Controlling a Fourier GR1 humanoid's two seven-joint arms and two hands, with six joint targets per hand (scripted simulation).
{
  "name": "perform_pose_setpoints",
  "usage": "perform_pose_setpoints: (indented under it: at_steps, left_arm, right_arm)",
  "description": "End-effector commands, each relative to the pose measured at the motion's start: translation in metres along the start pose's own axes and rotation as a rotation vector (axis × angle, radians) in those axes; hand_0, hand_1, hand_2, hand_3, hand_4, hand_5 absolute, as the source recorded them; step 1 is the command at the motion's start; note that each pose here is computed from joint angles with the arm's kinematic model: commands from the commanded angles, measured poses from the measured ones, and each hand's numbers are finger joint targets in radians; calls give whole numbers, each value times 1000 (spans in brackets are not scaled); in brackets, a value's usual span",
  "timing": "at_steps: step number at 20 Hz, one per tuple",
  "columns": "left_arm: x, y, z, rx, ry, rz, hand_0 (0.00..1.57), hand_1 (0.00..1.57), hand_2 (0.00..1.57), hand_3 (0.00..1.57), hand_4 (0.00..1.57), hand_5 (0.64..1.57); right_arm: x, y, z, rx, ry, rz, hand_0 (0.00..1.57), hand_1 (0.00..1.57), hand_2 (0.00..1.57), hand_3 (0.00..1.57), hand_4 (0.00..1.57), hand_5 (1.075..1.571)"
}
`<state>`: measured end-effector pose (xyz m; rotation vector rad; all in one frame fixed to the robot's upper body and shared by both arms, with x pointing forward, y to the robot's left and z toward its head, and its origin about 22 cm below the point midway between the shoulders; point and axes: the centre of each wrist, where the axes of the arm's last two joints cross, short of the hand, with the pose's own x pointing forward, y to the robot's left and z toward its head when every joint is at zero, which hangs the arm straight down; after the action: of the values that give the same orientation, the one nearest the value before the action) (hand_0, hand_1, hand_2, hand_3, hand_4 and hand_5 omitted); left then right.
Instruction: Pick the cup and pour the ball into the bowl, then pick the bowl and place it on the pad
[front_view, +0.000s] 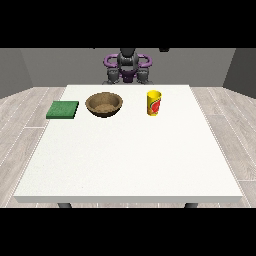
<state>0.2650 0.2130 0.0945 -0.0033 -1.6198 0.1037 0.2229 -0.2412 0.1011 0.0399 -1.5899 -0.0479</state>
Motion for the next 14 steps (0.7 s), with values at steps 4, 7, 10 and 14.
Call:
perform_pose_setpoints:
  at_steps: [4, 7, 10, 14]
  left_arm:
    - [5, 0, -31, -14, -267, -36, 0, 0, 0, 0, 548, 1526]
    - [-7, 0, -37, -5, -303, -92, 0, 0, 0, 0, 566, 1507]
    - [-21, 20, -50, 18, -363, -101, 0, 0, 0, 0, 528, 1491]
    - [-72, 16, -42, 4, -282, -119, 0, 0, 0, 0, 307, 1480]
  right_arm:
    - [6, 10, -26, 32, -248, -16, 0, 0, 0, 87, 712, 1545]
    - [4, 3, -36, 21, -281, -21, 0, 0, 0, 0, 683, 1539]
    - [9, -3, -40, 33, -339, -20, 0, 0, 0, 0, 692, 1551]
    - [-3, -30, -37, 52, -315, -4, 0, 0, 0, 0, 683, 1553]
